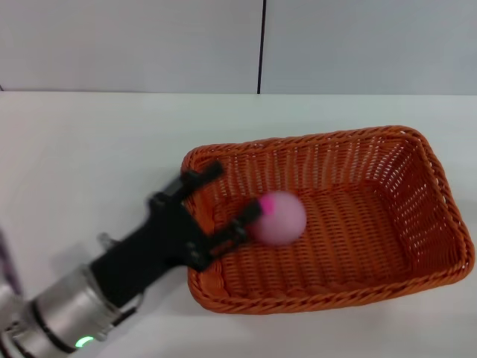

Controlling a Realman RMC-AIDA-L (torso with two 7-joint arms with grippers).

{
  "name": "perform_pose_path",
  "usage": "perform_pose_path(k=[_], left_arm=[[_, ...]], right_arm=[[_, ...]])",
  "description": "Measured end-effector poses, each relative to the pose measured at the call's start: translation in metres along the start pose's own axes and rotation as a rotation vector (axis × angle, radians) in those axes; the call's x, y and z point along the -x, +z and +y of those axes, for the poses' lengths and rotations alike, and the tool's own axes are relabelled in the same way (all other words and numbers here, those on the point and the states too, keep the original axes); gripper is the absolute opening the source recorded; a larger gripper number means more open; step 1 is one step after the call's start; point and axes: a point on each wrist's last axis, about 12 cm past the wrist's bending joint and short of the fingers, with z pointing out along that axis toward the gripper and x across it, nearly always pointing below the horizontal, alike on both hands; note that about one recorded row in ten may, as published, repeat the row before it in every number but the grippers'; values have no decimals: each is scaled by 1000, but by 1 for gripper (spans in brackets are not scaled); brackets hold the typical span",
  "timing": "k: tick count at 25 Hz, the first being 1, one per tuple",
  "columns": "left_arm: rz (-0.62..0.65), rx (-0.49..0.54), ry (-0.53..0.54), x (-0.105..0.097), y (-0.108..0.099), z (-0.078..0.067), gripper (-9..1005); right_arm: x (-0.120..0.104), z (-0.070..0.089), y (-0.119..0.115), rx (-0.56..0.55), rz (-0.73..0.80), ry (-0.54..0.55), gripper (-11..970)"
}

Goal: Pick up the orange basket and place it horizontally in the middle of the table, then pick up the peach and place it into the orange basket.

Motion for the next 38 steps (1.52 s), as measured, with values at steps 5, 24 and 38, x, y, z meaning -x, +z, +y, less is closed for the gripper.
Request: perform_pose_path(k=[5,24,38], left_arm=[[-93,151,25,9,-31,8,827],[-197,854,179,23,-153,26,827],[-191,930,169,22,-161,31,827]], right_arm=[[-1,-5,0,-40,9,-9,569],[-12,-2,27,-22,54,-82,571],[-23,10,41,17,84,-76,571]])
